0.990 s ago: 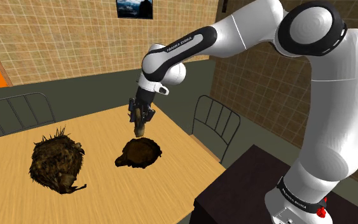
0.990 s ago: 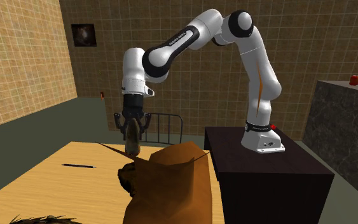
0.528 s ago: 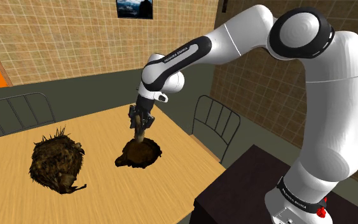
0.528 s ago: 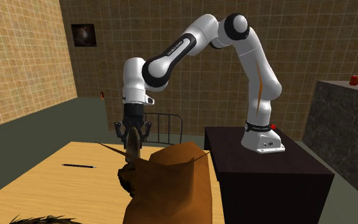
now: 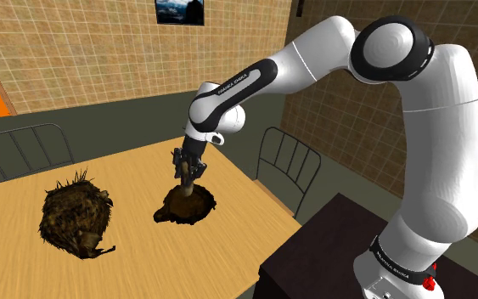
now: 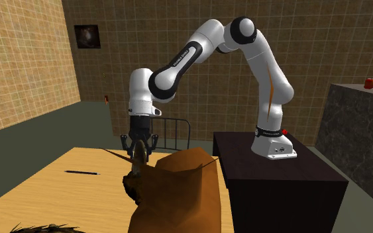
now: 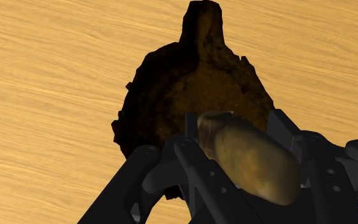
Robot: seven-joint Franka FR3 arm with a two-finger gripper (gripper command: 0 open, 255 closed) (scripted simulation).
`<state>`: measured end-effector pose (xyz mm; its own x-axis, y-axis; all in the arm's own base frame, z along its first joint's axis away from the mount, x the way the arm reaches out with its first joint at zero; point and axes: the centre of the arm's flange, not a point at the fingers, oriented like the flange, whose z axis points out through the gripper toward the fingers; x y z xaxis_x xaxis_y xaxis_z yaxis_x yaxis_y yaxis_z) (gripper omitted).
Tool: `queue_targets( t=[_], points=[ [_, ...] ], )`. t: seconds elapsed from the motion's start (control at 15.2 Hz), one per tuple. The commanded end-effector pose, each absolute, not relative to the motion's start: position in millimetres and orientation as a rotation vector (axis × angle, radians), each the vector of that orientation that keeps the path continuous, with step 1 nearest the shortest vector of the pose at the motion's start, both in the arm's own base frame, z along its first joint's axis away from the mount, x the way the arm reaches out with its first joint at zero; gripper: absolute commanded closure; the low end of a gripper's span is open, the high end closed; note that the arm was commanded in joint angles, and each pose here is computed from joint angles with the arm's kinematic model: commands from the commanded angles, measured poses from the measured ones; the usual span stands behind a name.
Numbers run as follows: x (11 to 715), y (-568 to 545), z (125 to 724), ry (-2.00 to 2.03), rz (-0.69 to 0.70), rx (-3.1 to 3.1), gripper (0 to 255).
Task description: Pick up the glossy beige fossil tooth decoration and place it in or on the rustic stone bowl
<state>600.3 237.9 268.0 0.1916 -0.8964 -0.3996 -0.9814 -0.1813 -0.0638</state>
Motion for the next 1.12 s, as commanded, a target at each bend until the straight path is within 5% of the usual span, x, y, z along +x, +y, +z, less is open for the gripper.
queue_targets(
  t=[0.0, 0.2, 0.26, 1.06],
  points=[
    [600, 238, 268, 1.778, 0.393, -2.167, 255],
    [600, 238, 268, 1.778, 0.393, -2.167, 255],
    [600, 238, 268, 1.779, 0.393, -2.167, 0],
    [601, 218, 313, 1.778, 0.393, -2.167, 0]
  ],
)
